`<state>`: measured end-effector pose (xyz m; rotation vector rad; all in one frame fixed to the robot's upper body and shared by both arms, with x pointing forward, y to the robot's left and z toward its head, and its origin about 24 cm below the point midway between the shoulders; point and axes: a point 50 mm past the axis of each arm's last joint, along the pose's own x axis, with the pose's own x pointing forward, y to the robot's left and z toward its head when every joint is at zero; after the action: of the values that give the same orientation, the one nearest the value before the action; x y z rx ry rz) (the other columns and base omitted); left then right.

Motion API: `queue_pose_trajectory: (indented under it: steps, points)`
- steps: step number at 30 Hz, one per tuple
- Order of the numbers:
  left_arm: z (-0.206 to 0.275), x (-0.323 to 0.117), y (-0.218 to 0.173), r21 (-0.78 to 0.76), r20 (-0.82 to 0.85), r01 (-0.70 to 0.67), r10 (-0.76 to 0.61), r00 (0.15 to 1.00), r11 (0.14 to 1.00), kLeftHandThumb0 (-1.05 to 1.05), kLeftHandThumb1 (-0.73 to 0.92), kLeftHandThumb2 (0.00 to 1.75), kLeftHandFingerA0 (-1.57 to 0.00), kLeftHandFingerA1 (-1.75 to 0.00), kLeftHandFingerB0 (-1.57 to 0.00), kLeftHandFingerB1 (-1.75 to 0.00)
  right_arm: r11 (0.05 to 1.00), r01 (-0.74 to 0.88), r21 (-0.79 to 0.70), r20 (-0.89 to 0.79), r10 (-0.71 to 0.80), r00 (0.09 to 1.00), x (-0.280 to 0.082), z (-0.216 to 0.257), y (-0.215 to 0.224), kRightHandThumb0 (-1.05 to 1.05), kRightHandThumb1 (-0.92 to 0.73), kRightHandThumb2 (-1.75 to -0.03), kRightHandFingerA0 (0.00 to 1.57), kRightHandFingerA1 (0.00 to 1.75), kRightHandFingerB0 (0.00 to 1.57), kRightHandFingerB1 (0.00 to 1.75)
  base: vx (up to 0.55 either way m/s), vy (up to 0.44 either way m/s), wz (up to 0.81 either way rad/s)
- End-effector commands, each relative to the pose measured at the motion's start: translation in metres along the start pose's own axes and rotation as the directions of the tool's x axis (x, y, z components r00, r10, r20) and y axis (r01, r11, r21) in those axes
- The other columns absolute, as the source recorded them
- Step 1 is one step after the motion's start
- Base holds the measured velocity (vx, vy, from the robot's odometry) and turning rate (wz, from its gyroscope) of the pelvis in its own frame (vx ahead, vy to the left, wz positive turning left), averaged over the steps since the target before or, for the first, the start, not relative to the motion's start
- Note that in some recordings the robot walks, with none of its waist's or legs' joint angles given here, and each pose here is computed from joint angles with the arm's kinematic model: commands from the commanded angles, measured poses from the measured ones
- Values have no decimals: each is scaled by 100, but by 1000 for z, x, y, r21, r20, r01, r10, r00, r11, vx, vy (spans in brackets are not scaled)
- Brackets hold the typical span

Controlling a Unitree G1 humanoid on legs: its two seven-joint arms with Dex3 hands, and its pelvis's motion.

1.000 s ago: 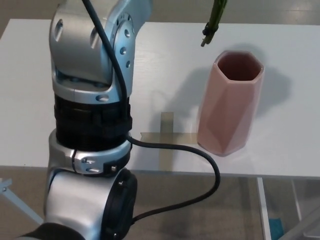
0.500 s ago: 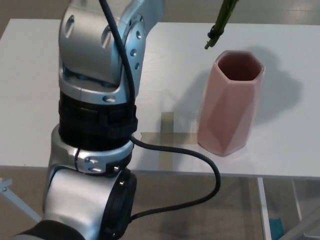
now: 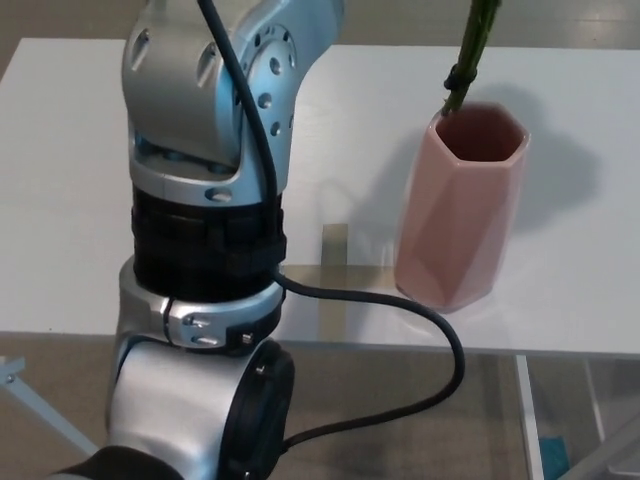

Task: Use the left hand to pick up the rose and then lift and insert it into the pink vase.

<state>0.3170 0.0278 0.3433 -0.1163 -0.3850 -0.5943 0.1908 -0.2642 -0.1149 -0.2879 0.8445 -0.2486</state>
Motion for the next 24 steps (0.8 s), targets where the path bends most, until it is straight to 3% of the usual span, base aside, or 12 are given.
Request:
queue_pose_trajectory:
  steps: [1, 24]
  points:
    - [4, 3, -10, -44, 10, 34, -34, 999, 998, -19, 85, 66, -99, -136, -81, -88, 1000, -9, 9, -19, 10, 1000, -1, -5, 0, -27, -57, -56, 69, 49, 61, 45, 0, 0, 0]
    - [-10, 6, -15, -37, -31, 28, -29, 999, 999, -19, 84, 66, -100, -138, -82, -87, 1000, -20, 8, -8, 20, 1000, 0, -1, 1, -27, -57, -56, 68, 49, 61, 45, 0, 0, 0]
